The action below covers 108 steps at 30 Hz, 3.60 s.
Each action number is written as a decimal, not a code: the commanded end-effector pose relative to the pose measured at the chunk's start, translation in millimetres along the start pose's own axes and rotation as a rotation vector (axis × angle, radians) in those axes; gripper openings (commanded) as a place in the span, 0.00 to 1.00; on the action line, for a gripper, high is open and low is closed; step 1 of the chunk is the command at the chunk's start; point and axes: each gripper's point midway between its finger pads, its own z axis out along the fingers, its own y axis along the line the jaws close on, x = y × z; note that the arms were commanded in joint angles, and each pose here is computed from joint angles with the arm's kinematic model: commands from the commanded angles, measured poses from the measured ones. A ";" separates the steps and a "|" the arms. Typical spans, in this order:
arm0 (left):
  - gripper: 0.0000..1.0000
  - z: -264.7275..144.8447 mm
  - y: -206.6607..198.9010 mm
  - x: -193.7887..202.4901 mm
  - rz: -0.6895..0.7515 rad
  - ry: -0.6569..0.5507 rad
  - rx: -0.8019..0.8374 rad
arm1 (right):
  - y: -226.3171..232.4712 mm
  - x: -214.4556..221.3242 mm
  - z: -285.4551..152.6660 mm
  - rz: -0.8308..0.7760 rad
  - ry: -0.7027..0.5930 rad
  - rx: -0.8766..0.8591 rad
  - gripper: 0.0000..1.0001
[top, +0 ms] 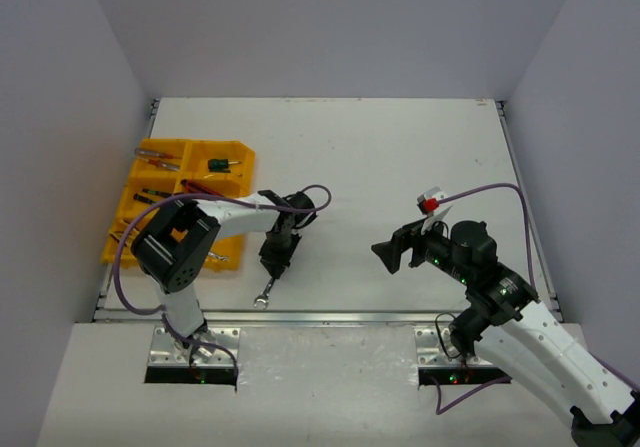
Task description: Sort the tools into containers
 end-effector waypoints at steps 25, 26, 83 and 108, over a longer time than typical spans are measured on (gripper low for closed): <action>0.00 -28.3 -17.0 -94.2 -0.193 -0.408 0.030 | -7.5 -9.4 8.8 -0.023 -0.028 0.040 0.99; 0.00 -24.1 -17.0 -92.6 -0.191 -0.396 0.028 | -7.8 -8.9 8.9 -0.023 -0.027 0.041 0.99; 0.00 -145.2 242.7 8.8 -1.385 -0.958 -0.469 | 6.1 -13.9 1.5 -0.020 -0.072 -0.035 0.99; 1.00 -219.1 210.6 -24.4 -1.028 -1.145 -0.207 | -9.1 -42.7 -15.6 -0.013 -0.073 0.095 0.99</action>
